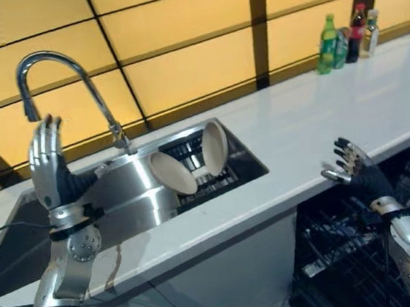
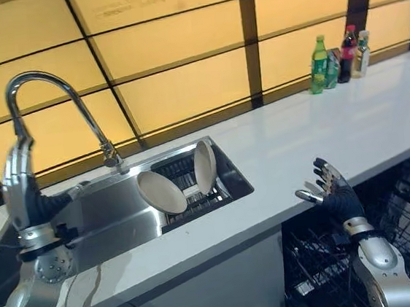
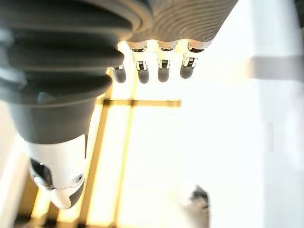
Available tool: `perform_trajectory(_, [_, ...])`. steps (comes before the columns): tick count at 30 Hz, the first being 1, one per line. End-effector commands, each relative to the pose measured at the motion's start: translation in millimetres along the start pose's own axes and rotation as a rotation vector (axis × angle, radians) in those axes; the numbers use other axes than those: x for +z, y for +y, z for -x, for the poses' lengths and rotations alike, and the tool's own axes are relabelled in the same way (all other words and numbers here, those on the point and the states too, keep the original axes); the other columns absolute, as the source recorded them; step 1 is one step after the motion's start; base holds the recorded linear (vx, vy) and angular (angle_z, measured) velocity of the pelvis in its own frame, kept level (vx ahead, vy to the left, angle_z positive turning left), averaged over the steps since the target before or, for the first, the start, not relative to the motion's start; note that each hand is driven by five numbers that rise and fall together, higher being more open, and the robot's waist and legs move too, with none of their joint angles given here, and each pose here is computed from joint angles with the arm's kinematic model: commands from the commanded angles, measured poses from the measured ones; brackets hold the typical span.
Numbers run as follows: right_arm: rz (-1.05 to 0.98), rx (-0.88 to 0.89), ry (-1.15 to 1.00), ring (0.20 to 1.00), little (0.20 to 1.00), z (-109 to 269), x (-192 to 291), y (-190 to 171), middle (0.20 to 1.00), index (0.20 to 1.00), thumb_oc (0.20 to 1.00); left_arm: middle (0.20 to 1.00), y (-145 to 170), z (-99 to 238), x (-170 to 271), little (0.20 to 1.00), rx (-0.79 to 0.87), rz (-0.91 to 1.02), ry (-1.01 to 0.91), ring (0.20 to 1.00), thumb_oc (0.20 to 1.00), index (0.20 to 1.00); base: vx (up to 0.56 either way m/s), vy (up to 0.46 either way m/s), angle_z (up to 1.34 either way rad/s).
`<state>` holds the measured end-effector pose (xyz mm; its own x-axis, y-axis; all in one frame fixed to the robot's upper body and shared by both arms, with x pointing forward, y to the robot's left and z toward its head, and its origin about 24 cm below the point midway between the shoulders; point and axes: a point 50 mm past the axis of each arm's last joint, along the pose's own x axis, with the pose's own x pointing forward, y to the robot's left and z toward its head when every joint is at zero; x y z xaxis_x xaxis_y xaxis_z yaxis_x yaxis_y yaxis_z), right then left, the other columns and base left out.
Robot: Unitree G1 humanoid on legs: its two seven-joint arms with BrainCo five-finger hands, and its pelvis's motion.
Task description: Pick up plates and place into dishwasher.
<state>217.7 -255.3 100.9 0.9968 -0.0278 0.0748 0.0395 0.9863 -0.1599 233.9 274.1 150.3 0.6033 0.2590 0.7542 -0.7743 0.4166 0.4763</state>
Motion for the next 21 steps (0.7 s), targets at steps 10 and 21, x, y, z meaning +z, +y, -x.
perform_trajectory(10, [-0.072,0.018,-0.272,1.0,1.0,-40.9,52.4,27.7,1.0,1.0,1.0,1.0,11.0,-34.9,16.2,1.0,0.09,0.187,-0.041,1.0,1.0,1.0,-0.13,-0.15,0.05])
perform_trajectory(21, [-0.08,-0.001,-0.259,1.0,1.0,-46.6,45.4,35.8,1.0,1.0,1.0,1.0,20.2,-40.4,12.3,1.0,0.082,0.155,-0.064,1.0,1.0,1.0,0.04,0.023,-0.1])
